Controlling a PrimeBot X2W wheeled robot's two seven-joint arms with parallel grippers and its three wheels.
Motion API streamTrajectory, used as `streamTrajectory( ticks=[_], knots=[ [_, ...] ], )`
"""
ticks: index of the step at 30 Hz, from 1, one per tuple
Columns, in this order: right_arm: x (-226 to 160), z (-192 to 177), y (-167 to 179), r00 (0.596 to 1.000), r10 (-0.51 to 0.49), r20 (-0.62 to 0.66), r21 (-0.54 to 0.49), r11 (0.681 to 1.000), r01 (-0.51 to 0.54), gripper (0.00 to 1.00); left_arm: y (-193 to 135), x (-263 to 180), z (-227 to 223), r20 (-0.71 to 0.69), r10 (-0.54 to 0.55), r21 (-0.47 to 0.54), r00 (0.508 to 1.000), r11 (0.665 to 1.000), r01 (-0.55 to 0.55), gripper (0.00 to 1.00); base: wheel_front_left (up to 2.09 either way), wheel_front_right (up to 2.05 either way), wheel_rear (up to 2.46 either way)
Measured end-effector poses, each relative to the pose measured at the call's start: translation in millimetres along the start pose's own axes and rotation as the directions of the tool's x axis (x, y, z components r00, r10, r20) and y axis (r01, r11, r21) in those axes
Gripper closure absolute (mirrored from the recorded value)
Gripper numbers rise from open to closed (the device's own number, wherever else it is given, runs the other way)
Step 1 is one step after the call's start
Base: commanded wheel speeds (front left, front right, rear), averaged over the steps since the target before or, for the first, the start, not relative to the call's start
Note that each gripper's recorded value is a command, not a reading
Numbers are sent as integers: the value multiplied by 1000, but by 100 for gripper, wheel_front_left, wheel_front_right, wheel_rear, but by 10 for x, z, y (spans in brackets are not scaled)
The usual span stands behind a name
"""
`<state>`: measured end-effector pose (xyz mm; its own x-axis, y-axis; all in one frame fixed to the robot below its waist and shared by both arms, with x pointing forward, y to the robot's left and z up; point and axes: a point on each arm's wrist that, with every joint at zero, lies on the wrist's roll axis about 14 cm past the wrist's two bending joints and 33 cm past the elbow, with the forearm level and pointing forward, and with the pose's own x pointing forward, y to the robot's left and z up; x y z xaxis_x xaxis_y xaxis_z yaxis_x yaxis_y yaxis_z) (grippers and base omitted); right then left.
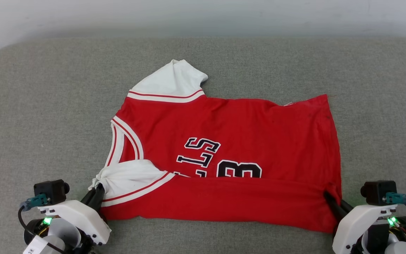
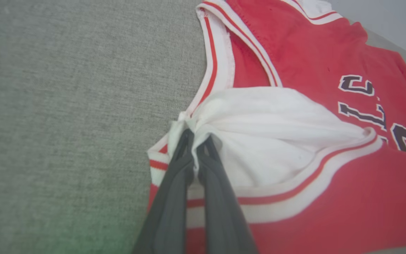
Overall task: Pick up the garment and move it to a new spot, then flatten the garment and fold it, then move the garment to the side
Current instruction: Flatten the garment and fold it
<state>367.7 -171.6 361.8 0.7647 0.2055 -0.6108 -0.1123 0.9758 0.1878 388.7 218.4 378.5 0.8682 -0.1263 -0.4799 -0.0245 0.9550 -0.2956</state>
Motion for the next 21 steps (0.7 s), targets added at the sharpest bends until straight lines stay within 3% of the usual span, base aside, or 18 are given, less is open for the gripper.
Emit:
streamTrajectory(
  ticks=[1, 2, 8, 15, 21],
  knots=[
    [-5, 11, 7, 1000, 3, 12, 3, 1000, -3, 0, 7, -2, 10, 8, 7, -3, 1000, 1000, -7, 13, 0, 0, 0],
    [-10, 21, 16, 1000, 6, 21, 5, 1000, -6, 0, 14, -6, 11, 11, 11, -5, 1000, 1000, -11, 0, 0, 0, 0],
    [-99, 405, 16, 975, 5, 221, 8, 1000, -7, 0, 126, -84, 215, 81, 48, -1, 996, 999, -48, 0, 0, 0, 0],
    [-344, 964, 100, 881, 12, 473, -35, 999, 5, 0, 314, -263, 548, 149, 85, 20, 985, 996, -89, 0, 0, 0, 0],
    [-552, 1176, 172, 818, 8, 575, -50, 998, 26, 0, 277, -350, 800, 127, 41, 39, 991, 998, -46, 0, 0, 0, 0]
  ],
)
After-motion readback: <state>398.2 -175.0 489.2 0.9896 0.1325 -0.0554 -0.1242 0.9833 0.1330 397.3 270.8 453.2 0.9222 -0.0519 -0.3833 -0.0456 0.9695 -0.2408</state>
